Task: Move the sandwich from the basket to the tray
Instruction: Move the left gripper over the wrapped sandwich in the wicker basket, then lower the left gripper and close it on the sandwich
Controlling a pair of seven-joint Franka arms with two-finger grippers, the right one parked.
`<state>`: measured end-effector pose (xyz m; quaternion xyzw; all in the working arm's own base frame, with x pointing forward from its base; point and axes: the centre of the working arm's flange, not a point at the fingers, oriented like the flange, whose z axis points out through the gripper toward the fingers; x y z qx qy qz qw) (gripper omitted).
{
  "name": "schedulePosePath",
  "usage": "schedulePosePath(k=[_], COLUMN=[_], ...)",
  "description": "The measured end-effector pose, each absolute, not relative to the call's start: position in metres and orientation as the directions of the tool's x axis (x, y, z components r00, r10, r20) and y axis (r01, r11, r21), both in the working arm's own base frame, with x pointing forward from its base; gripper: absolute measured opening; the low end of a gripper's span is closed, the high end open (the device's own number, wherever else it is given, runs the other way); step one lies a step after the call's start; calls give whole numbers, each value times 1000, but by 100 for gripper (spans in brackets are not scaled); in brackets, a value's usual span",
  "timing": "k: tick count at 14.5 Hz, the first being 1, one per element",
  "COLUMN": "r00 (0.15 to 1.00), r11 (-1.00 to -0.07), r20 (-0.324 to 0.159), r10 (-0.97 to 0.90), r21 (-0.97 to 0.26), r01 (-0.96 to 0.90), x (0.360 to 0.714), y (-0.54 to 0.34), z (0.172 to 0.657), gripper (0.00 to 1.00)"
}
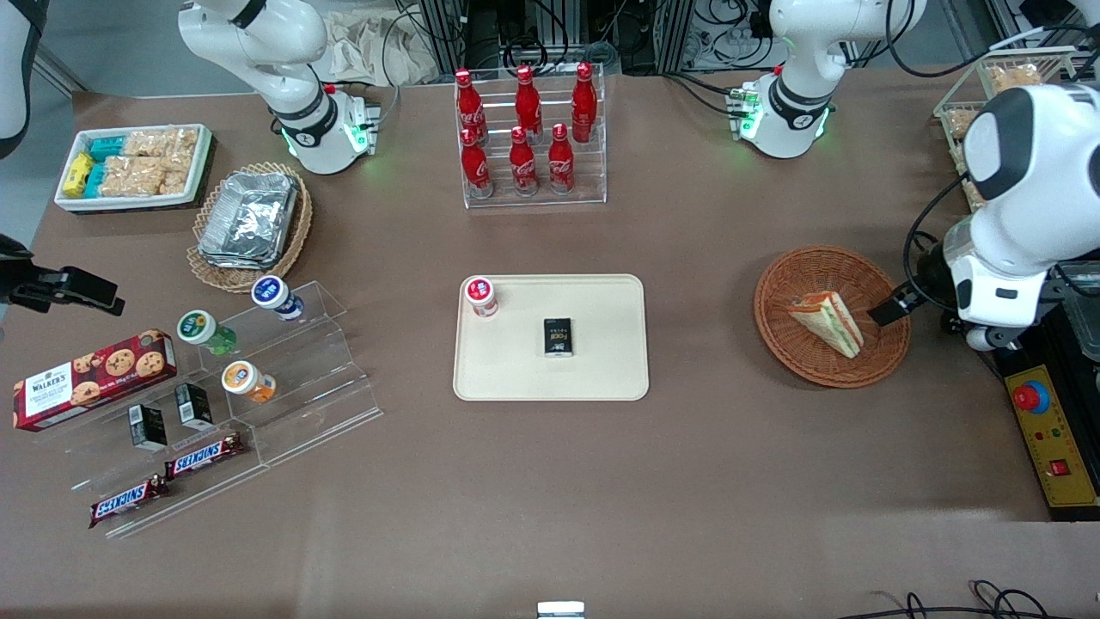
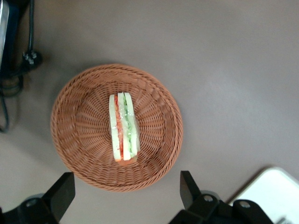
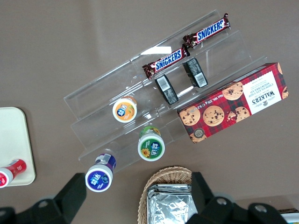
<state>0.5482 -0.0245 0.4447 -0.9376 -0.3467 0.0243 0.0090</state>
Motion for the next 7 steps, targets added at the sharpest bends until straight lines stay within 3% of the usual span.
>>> schedulePosePath(k=[7], r00=[614], r11=[-614], r20=[-10], r10=[789], r21=[-10], r01=[789], x=[513], y=[-4], z=[343], gripper=[100])
